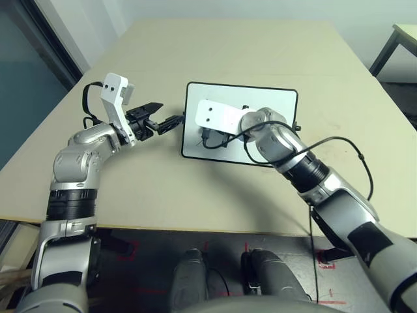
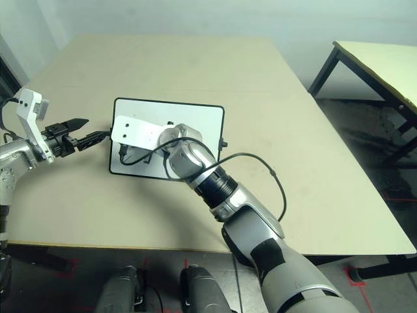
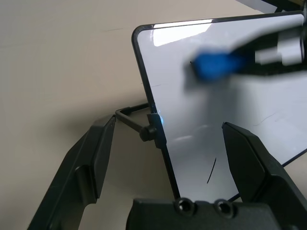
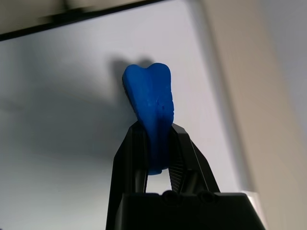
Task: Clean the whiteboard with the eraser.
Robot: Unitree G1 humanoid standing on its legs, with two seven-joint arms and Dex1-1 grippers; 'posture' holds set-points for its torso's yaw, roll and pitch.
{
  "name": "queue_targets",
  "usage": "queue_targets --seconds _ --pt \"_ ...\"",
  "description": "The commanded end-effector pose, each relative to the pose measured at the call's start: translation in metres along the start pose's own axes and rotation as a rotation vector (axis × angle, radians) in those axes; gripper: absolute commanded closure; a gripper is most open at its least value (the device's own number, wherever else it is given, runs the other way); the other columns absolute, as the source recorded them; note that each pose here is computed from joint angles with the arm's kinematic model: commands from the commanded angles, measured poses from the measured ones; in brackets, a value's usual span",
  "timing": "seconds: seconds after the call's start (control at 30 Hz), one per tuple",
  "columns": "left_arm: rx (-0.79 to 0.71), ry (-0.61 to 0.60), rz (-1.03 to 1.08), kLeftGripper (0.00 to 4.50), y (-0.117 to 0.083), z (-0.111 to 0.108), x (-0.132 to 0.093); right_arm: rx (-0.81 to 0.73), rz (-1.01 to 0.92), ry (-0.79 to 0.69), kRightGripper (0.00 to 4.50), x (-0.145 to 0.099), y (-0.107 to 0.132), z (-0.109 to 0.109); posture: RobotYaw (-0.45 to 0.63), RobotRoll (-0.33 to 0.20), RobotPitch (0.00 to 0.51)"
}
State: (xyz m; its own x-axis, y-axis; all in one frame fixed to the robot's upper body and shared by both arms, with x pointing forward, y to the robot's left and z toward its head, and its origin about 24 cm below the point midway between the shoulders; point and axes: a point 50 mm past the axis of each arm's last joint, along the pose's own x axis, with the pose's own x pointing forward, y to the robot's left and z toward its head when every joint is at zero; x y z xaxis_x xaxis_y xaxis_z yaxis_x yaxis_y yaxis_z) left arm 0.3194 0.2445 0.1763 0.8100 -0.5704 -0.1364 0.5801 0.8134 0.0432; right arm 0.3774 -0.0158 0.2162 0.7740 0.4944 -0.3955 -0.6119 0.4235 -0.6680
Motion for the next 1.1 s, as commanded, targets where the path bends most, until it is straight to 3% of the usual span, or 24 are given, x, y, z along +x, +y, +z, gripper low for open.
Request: queue_targets --seconds 0.03,0.37,0.5,0.67,0.93,1.1 --pt "-0.007 0.008 -0.007 0.00 -0.002 -0.002 -0.001 0.032 -0.007 -0.015 3.92 0.006 -0.002 -0.001 0.00 0.000 0.101" --pt "-0.011 0.006 -0.001 0.00 -0.003 -0.002 -0.002 -0.047 0.212 0.071 3.92 -0.006 0.059 -0.036 0.00 0.000 0.099" --pt "-0.011 0.005 -0.005 0.00 -0.003 -0.001 0.000 -0.060 0.246 0.103 3.92 -0.012 0.069 -0.046 -0.01 0.000 0.098" --pt "-0.011 0.012 -0.005 0.00 -0.001 -0.002 0.000 -0.038 0.221 0.107 3.92 -0.010 0.064 -0.043 -0.01 0.000 0.100" --pt "-0.010 0.017 -0.008 0.00 -0.002 -0.003 -0.001 0.024 0.040 -0.013 3.92 0.004 0.014 -0.008 -0.01 0.000 0.103" --pt "-0.014 0.019 -0.004 0.00 -0.002 -0.005 -0.003 0.008 0.064 0.005 3.92 0.008 0.020 -0.016 0.00 0.000 0.105"
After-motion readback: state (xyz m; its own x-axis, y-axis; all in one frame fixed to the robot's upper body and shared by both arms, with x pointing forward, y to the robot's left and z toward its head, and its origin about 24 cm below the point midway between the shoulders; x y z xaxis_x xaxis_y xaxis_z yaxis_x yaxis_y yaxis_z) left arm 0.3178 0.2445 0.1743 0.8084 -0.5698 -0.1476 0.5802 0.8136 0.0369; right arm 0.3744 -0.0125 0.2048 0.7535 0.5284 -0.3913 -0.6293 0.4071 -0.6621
